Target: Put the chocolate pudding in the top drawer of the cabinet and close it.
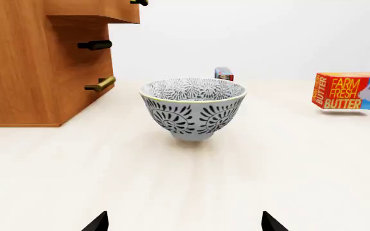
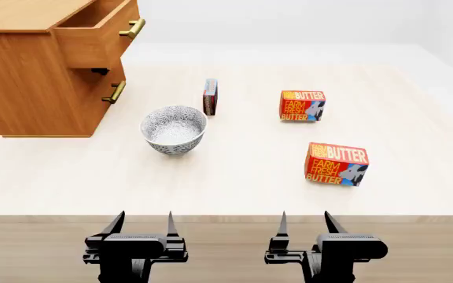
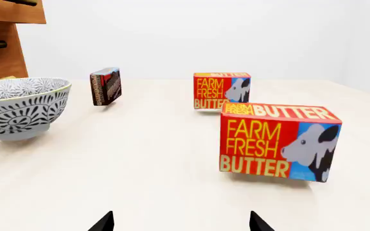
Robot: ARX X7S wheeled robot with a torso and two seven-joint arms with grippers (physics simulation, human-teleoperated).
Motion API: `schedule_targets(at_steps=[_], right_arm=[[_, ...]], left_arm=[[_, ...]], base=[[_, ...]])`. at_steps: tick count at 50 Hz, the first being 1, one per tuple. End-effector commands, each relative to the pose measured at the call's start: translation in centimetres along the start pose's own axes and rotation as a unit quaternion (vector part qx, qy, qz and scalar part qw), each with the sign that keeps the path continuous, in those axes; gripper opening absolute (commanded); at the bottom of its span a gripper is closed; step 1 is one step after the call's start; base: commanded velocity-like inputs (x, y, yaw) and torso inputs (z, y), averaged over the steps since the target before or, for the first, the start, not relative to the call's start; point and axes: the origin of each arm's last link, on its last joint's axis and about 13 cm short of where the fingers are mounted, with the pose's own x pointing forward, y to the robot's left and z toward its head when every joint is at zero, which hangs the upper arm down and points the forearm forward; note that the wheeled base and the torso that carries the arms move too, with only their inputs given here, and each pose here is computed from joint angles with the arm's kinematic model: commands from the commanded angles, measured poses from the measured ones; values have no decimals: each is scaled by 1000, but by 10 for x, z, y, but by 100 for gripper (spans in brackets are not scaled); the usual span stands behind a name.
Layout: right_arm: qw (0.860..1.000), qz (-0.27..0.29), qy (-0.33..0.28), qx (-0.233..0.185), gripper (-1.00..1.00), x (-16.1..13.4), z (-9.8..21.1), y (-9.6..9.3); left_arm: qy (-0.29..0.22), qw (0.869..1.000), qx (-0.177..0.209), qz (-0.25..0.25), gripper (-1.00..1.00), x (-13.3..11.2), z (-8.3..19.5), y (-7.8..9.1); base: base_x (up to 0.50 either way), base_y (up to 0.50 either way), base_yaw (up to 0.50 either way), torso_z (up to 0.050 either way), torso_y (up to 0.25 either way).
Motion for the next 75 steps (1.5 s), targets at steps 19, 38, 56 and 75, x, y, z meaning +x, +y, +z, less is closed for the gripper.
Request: schedule_targets(at_steps=[19, 38, 56, 75], right_arm=[[1000, -6, -9, -4, 100, -3, 7, -1], [1000, -11, -22, -7, 100, -7, 13, -3], [996, -27, -75, -33, 100, -13, 53, -11], [987, -31, -130, -86, 100, -24, 154, -30]], left_arm=[[3, 1000, -7, -1, 100, 1, 0, 2], [3, 1000, -15, -5, 100, -1, 5, 4], [-19, 1000, -3, -9, 100, -1, 35, 8], [-35, 998, 36, -31, 100, 4, 149, 22]], base=[[0, 0, 0, 4, 0], [0, 0, 0, 50, 2], [0, 0, 0, 50, 4], [0, 0, 0, 44, 3]])
